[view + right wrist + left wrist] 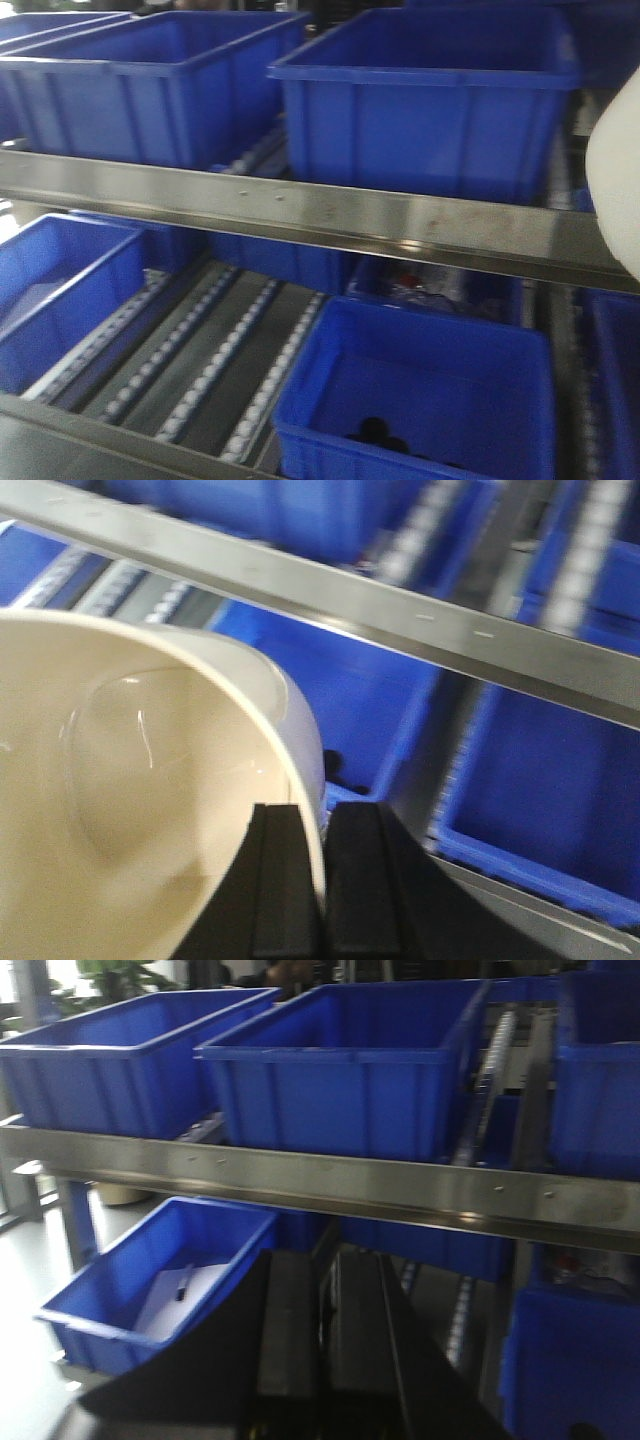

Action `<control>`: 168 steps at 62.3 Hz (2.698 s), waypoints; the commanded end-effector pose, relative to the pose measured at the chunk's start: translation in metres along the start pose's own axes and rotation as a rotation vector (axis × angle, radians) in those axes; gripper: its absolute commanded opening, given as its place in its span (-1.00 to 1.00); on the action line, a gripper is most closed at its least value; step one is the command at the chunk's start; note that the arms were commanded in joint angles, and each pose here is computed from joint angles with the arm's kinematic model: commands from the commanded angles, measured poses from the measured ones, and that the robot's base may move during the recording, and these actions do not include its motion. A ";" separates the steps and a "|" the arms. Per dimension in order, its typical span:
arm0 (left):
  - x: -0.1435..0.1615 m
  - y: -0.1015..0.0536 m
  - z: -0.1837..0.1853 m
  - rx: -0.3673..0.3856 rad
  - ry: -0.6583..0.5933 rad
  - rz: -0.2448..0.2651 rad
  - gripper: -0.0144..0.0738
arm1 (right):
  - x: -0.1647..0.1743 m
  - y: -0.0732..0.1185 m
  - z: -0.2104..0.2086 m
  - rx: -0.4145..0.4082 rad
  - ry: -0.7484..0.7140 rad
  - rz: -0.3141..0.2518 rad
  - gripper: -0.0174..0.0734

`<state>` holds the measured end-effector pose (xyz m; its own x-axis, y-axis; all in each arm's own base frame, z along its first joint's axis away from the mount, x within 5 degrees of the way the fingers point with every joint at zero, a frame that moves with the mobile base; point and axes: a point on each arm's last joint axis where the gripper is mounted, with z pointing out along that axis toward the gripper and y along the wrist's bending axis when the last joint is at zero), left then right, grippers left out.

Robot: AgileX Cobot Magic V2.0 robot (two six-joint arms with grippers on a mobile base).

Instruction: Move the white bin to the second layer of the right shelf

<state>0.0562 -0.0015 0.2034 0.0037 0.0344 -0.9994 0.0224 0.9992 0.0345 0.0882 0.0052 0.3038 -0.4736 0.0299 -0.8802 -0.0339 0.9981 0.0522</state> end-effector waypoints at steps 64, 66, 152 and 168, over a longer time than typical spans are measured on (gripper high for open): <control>0.004 0.000 0.000 -0.004 -0.061 -0.009 -0.48 | -0.017 0.000 -0.005 0.000 -0.121 0.004 -0.56; 0.004 0.000 0.000 -0.004 -0.061 -0.009 -0.48 | -0.017 0.000 -0.005 0.000 -0.121 0.004 -0.56; 0.004 0.000 0.000 -0.004 -0.061 -0.009 -0.48 | -0.017 0.000 -0.005 0.000 -0.121 0.004 -0.56; 0.004 0.000 0.000 -0.004 -0.061 -0.009 -0.48 | -0.017 0.000 -0.005 0.000 -0.121 0.004 -0.56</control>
<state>0.0562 -0.0015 0.2034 0.0037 0.0344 -0.9994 0.0224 0.9992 0.0345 0.0882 0.0051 0.3038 -0.4736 0.0284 -0.8803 -0.0336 0.9982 0.0502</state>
